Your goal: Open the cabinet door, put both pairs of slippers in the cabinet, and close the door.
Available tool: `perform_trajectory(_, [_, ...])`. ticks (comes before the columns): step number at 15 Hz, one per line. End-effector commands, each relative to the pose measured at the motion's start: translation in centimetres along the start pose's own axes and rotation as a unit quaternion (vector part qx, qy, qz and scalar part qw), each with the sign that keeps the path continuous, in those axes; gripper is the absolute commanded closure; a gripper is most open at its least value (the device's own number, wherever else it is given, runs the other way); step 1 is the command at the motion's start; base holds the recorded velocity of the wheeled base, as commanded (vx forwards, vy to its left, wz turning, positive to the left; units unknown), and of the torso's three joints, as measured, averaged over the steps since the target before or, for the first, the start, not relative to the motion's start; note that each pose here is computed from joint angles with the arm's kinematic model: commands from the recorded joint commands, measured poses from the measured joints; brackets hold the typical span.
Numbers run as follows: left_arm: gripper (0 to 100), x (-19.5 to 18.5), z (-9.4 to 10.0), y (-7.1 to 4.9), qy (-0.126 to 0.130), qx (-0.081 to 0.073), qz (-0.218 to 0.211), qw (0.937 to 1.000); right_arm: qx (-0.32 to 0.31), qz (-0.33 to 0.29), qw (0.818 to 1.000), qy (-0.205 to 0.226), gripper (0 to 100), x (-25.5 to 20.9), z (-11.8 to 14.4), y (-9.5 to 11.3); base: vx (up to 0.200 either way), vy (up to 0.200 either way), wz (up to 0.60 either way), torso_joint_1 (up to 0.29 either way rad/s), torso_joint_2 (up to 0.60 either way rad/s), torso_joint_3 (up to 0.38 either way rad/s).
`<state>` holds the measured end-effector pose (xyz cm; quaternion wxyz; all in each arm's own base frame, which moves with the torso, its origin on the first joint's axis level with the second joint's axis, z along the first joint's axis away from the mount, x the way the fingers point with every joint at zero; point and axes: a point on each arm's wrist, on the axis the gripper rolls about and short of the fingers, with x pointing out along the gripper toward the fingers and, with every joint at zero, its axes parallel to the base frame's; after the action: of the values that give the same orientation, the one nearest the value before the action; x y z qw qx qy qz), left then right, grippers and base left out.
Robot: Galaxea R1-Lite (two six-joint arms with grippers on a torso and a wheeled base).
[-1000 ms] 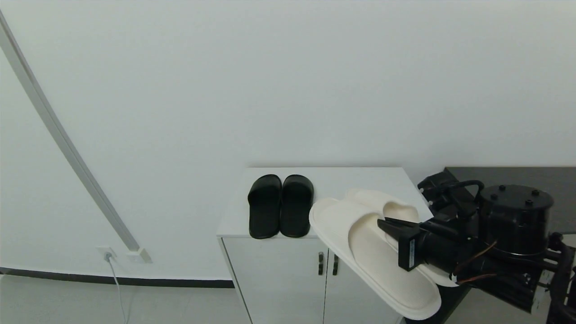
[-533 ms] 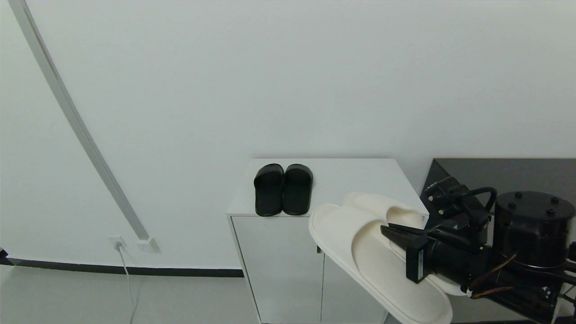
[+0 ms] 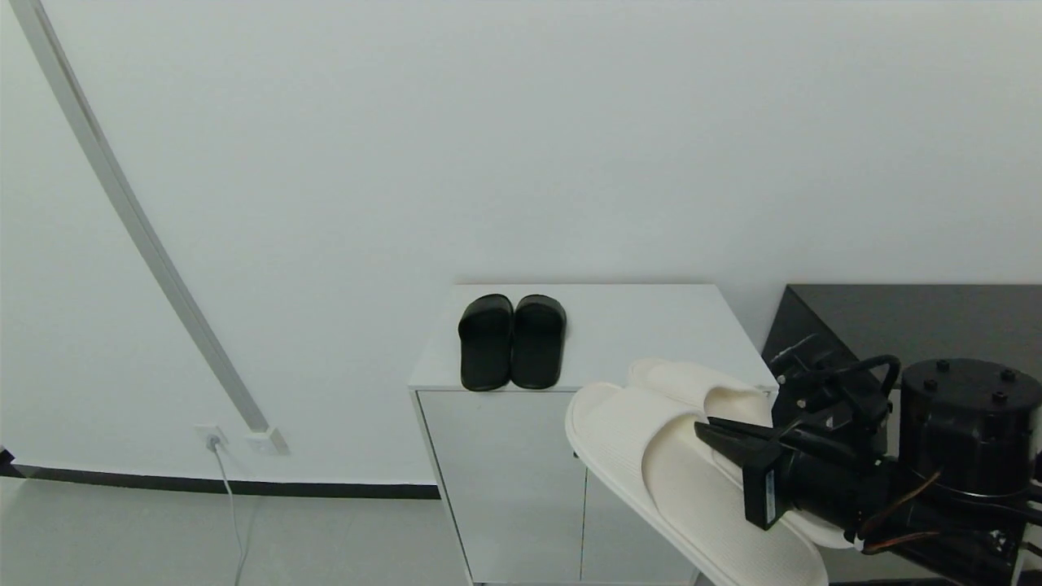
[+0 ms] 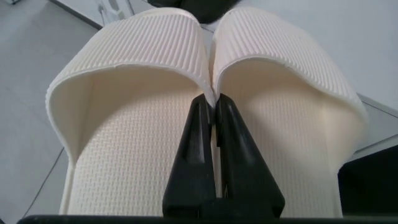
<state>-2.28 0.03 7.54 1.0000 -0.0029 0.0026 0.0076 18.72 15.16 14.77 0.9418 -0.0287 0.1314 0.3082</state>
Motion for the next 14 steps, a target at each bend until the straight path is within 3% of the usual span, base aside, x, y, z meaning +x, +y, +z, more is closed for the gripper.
perform_trajectory(1, [100,0.0,-0.01,0.0,0.0,0.0,0.0,1.0,0.0,-0.001,1.0,0.0,100,-0.14,-0.04,-0.07,0.0,0.0,0.0,0.0,0.0,0.0])
perform_trajectory(7, [100,0.0,-0.01,0.0,0.0,0.0,0.0,1.0,-0.001,0.0,1.0,0.003,100,-0.19,-0.21,-0.04,0.0,0.0,0.0,0.0,0.0,0.0])
perform_trajectory(14, [100,0.0,-0.01,0.0,0.0,0.0,0.0,1.0,-0.001,0.001,1.0,0.003,100,-0.19,-0.21,-0.01,0.0,0.0,0.0,-0.143,0.32,0.17])
